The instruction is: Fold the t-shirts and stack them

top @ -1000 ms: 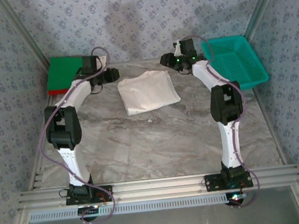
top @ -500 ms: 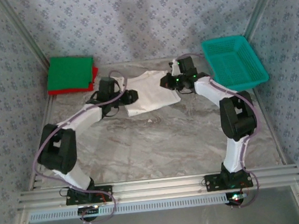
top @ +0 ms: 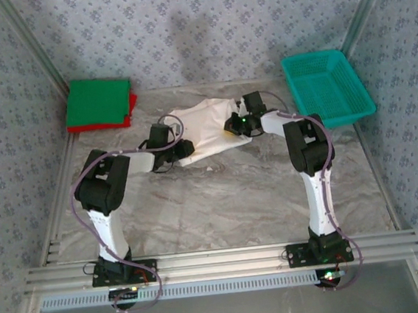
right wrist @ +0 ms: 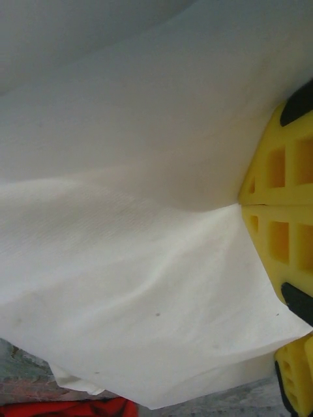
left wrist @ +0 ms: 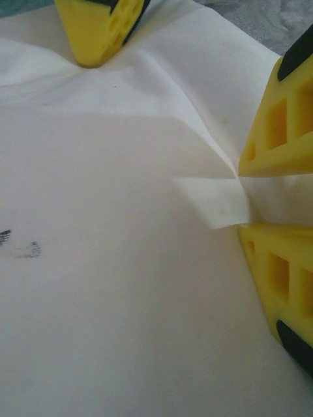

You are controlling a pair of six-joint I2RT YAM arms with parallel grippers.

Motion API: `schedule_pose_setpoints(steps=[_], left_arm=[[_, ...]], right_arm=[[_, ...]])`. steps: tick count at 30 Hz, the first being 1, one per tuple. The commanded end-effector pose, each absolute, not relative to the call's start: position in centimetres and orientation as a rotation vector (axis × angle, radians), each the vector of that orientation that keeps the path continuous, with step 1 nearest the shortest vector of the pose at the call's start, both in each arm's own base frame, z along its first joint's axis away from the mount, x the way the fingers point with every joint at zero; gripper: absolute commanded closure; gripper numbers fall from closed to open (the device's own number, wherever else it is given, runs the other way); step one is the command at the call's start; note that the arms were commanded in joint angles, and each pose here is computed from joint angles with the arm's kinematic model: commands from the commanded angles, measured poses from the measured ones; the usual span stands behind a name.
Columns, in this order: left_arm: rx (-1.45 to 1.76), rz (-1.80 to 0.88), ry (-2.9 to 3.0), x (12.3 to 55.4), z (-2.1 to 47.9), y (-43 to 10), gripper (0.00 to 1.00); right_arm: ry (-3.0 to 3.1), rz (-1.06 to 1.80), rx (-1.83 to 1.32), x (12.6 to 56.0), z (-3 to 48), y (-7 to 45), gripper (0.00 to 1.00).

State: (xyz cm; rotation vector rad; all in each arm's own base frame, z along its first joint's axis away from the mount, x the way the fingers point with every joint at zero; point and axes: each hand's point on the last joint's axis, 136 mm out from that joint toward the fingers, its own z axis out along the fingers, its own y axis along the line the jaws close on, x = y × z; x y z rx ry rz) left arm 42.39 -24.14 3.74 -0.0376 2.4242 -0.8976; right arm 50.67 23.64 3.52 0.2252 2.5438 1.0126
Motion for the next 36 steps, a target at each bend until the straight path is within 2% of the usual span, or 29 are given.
schedule_pose_setpoints(steps=[1,6,9,12,18,22,27,36], left_arm=[[-0.110,-0.831,2.452,41.8,2.3,-22.3,0.74],[-0.065,-0.863,2.467,39.8,2.7,-22.9,0.74],[-0.086,-0.891,2.435,38.8,4.4,-22.4,0.72],[-0.102,-0.905,2.390,38.6,6.9,-21.4,0.67],[-0.115,-0.916,2.395,40.6,10.4,-19.6,0.56],[-0.134,-0.691,2.532,41.3,8.7,-17.8,0.51],[-0.106,-0.646,2.613,41.4,6.5,-18.8,0.39],[-0.043,-0.633,2.697,41.4,3.9,-21.4,0.37]], right_arm=[[2.630,0.932,0.366,48.5,0.8,22.2,1.00],[2.679,0.917,0.407,43.2,-0.1,22.4,1.00],[2.736,0.898,0.455,38.6,-0.7,22.5,1.00],[2.729,0.864,0.468,36.8,0.1,22.3,1.00],[2.690,0.719,0.310,38.6,3.7,22.1,1.00],[2.691,0.752,0.355,39.6,2.8,21.8,1.00],[2.710,0.692,0.379,40.2,1.1,21.2,1.00],[2.702,0.749,0.452,41.0,-0.6,20.6,1.00]])
